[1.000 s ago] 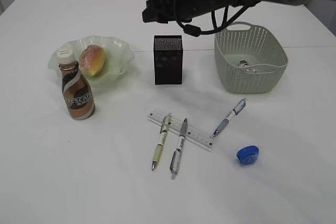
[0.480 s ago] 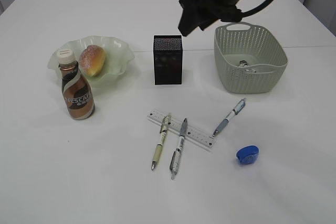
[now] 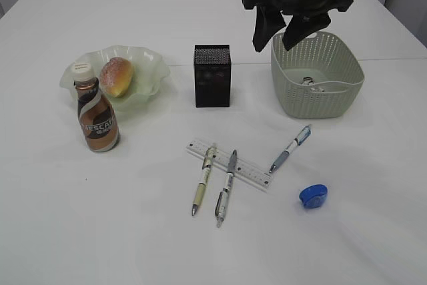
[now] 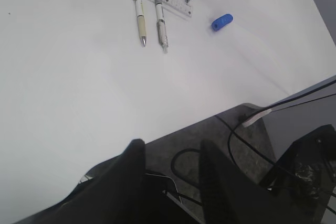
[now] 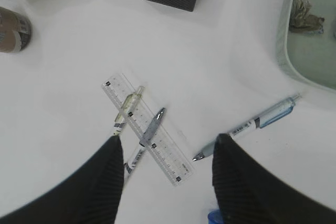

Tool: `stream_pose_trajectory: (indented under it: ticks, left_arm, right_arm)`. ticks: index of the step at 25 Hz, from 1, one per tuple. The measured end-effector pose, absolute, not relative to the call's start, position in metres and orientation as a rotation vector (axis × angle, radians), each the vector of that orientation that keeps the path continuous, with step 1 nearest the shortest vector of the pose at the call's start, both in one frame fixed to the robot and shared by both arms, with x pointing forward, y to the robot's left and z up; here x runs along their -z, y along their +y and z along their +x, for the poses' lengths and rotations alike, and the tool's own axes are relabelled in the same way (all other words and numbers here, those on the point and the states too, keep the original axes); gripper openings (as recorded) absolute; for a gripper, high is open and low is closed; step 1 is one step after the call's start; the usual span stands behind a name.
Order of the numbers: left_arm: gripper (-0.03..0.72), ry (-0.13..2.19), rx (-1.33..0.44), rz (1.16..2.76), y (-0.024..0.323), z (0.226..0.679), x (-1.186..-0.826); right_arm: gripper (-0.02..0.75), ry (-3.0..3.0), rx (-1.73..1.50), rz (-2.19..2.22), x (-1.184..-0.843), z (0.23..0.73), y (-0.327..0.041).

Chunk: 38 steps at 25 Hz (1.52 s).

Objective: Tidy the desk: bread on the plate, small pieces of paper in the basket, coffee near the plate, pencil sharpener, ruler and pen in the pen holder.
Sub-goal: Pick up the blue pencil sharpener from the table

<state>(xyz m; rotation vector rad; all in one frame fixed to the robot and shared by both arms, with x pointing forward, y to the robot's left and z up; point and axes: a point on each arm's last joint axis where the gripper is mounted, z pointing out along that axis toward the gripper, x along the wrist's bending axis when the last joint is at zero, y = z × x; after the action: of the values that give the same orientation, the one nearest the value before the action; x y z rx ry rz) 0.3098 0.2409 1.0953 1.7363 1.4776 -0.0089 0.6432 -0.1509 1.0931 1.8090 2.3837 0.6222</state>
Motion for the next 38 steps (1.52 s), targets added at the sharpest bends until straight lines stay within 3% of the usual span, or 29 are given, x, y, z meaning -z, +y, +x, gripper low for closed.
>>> stream_pose_trajectory:
  ticks: [9,21,30,38]
  left_arm:
    - [0.254,1.482,0.027,1.758,0.241,0.308,-1.094]
    - [0.253,1.483,0.030,1.761,0.241,0.308,-1.094]
    - [0.253,1.483,0.030,1.761,0.241,0.308,-1.094]
    - [0.254,1.482,0.029,1.763,0.241,0.308,-1.094]
  right_arm:
    - [0.428,2.339,-0.522,1.987,-1.084,0.613,-0.162]
    - [0.428,2.401,-0.137,2.177,-1.023,0.547,-0.185]
    - [0.428,2.364,-0.063,2.185,-1.015,0.545,-0.190]
    - [0.428,1.814,-0.112,2.638,-1.015,0.549,-0.188]
